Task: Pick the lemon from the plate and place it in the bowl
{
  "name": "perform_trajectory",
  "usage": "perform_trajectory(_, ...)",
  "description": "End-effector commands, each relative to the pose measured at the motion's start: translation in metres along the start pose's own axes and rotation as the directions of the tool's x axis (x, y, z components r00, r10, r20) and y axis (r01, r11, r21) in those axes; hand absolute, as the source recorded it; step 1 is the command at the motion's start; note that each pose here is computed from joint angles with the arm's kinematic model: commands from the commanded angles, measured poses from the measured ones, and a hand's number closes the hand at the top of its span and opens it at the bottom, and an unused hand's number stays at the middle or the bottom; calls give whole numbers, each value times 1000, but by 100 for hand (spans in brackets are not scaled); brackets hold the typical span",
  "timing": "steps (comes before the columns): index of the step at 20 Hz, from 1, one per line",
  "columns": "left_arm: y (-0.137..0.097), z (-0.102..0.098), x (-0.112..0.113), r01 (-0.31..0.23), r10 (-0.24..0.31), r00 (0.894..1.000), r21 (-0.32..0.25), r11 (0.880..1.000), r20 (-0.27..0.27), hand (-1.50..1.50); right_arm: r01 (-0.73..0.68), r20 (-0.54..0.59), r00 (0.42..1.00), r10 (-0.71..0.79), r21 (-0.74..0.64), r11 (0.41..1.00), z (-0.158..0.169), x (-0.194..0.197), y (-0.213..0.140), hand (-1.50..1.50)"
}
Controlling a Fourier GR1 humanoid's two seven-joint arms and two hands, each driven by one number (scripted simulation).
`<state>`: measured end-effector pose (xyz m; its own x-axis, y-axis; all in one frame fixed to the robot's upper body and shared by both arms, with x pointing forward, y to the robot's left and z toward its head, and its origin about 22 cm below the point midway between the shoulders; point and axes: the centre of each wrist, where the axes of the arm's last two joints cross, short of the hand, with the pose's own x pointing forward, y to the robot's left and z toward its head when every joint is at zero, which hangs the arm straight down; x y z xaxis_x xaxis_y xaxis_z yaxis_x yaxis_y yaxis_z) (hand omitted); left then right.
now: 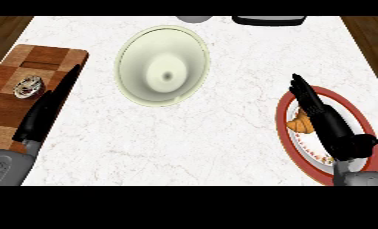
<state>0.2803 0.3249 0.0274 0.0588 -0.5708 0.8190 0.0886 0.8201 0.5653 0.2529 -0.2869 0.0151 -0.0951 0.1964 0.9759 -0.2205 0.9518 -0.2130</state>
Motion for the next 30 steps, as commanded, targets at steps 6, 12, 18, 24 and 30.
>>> perform_trajectory(6, 6, -15, 34, -350, 350, 937, 9, 937, 12, 0, -43, -105, 994, -28, -614, 788, 16, 8, -79, 150)
perform_trajectory(12, 5, -12, 55, -412, 411, 911, -77, 908, -26, 0, -420, -167, 896, 412, -621, 661, 42, -25, -36, -150)
perform_trajectory(18, 8, -15, 49, -428, 425, 904, -70, 901, -45, 0, -521, -168, 810, 561, -645, 559, 23, 25, -17, -150)
perform_trajectory(24, -10, -10, 42, -434, 430, 901, -77, 898, -62, 0, -753, -471, 655, 591, -474, 457, 42, 64, -28, -150)
perform_trajectory(30, 0, -9, 40, -430, 427, 903, -77, 900, -51, 0, -852, -646, 488, 586, -208, 481, 14, 113, -15, -150)
